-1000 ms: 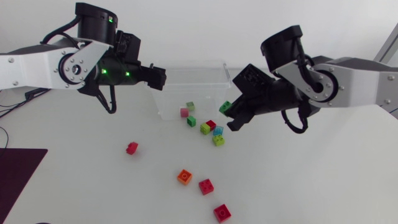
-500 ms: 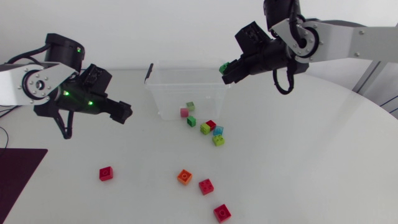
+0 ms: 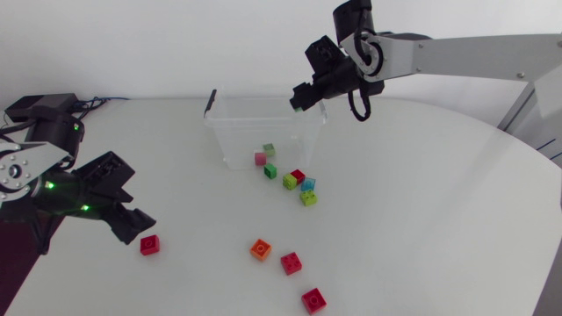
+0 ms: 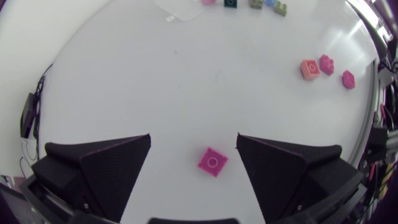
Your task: Pick up the duplo bricks and place them in the container
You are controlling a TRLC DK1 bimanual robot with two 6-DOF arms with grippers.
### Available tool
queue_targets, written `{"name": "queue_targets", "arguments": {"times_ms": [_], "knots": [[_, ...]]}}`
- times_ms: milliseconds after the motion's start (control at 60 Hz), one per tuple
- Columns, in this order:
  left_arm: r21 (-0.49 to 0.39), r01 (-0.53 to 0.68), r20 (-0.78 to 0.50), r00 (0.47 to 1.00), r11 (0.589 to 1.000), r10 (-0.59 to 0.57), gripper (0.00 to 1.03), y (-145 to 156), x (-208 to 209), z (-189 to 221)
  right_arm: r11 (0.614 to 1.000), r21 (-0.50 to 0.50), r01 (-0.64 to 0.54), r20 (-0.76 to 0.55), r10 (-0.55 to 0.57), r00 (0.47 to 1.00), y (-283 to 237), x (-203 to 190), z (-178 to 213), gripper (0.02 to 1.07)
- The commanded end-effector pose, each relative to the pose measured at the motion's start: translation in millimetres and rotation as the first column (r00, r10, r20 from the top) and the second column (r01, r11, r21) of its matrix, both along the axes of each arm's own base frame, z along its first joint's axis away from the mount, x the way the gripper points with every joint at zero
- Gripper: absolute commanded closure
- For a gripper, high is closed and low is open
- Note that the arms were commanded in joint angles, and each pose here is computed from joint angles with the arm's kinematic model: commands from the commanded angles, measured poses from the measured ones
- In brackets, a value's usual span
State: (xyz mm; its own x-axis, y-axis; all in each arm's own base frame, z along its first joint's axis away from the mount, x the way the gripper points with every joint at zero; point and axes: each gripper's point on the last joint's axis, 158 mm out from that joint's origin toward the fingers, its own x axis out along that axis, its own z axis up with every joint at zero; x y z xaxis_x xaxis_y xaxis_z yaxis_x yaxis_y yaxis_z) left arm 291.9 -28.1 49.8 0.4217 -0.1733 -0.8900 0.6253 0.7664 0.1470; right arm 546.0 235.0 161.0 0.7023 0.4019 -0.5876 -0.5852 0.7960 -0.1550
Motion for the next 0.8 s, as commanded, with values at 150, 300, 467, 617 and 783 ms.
{"name": "queue_targets", "arguments": {"times_ms": [150, 300, 467, 617, 783], "knots": [[0.066, 0.249, -0.057, 0.968, 0.966, -0.245, 0.08, 0.7, -32.8, -33.0, 1.0, 0.007, -0.016, -0.005, 0.016, 1.0, -3.0, -28.7, 18.2, 0.06], [0.076, 0.325, -0.101, 0.943, 0.943, -0.317, 0.09, 3.3, -32.5, -48.8, 0.999, 0.01, -0.038, -0.03, 0.038, 0.999, -9.8, -66.4, 21.1, 0.06], [0.08, 0.372, -0.138, 0.923, 0.925, -0.36, 0.12, 10.4, -29.0, -65.6, 0.998, 0.006, -0.065, -0.09, 0.066, 0.994, -18.7, -115.4, 2.6, 0.07], [0.069, 0.414, -0.141, 0.905, 0.908, -0.402, 0.12, 7.5, -22.3, -77.6, 0.996, -0.006, -0.093, -0.144, 0.091, 0.985, -23.7, -157.4, -25.6, 0.07], [0.033, 0.442, -0.147, 0.89, 0.897, -0.433, 0.48, 1.1, -17.8, -88.1, 0.994, -0.024, -0.103, -0.213, 0.095, 0.972, -27.0, -187.5, -67.8, 0.07]]}}
